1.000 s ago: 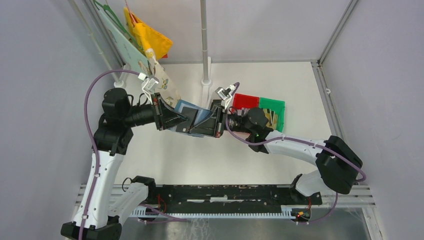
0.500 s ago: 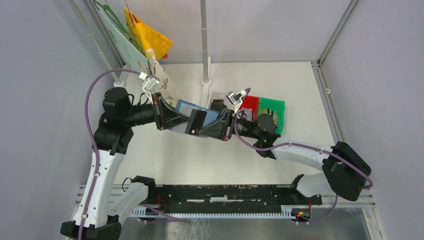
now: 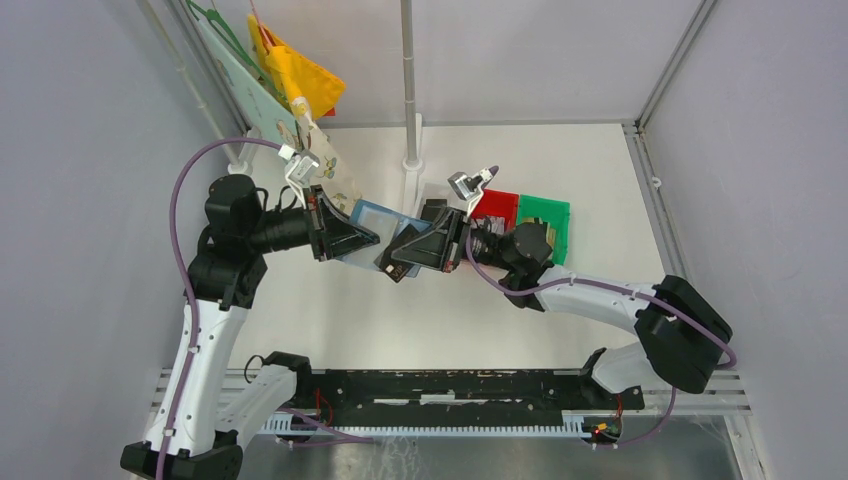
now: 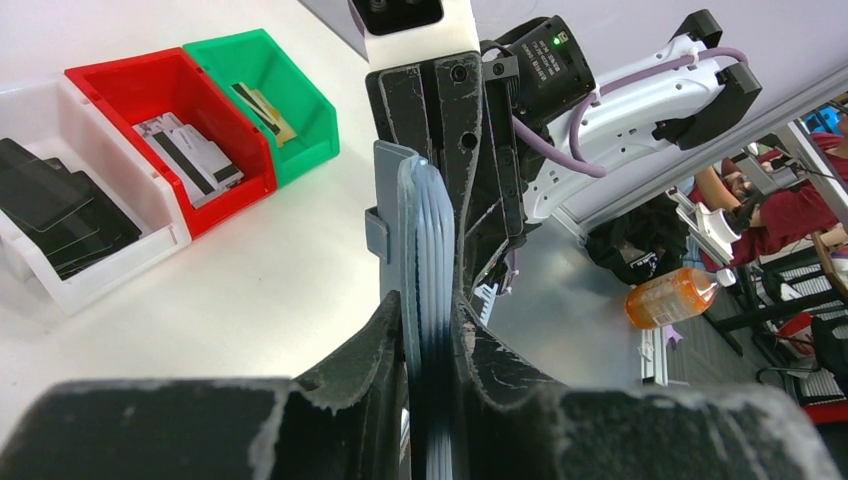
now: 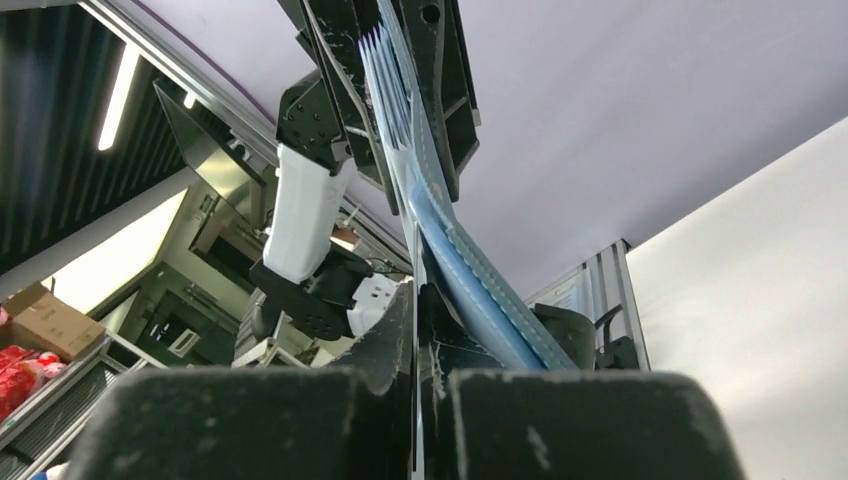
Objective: Take the credit cards out of the card holder
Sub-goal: Remove the credit card from the card holder, then place the credit card in the storage box.
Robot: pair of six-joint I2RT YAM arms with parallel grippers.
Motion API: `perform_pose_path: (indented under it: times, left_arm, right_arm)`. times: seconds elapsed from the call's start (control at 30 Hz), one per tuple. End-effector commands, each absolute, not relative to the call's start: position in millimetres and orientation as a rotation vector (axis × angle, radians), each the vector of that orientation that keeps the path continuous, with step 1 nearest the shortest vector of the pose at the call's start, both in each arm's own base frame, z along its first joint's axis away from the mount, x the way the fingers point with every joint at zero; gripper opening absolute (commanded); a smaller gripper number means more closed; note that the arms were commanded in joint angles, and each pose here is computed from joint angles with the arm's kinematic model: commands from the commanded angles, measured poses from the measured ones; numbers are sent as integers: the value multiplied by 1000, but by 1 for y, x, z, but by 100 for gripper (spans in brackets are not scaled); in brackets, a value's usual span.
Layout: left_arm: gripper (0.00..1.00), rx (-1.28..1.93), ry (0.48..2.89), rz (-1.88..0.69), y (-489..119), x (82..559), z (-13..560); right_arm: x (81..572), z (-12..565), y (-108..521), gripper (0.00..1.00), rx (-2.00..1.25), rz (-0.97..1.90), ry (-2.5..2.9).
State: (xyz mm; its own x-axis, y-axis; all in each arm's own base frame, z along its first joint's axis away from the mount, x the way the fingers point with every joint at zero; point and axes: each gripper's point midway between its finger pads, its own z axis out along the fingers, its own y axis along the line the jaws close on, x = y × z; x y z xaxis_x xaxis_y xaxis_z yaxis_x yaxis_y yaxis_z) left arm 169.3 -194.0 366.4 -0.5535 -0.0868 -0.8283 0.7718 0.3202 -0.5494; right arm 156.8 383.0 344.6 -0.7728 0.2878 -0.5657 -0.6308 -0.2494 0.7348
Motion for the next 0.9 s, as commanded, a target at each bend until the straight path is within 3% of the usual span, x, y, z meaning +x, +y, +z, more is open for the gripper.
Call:
perform_pose_path:
  times: [0.0,0.2,0.43,0.67,0.73,0.87]
  left_arm:
    - [2,692,1675,-1340,-195,157,393]
    - [2,706,1670,-1203,-189,169,391]
    - [2,785,1709,-918,-169,187,366]
    - [2,824,1707,-976,-173,174,362]
    - [2,844,1698,-1003,-175,166,364]
    - [2,872,1685,-1032,-176,154,367]
  right_arm:
    - [148,377,373,0,-444,2102,1273]
    - [158,340,359,0,-484,1935,1431]
    - [217,279,311,0,-496,1523,1727]
    - [305,211,296,2,-574,1061,2060]
    - [326,199,302,7,-601,1000,2124]
    - [366,163,309,8,-603,874,2249]
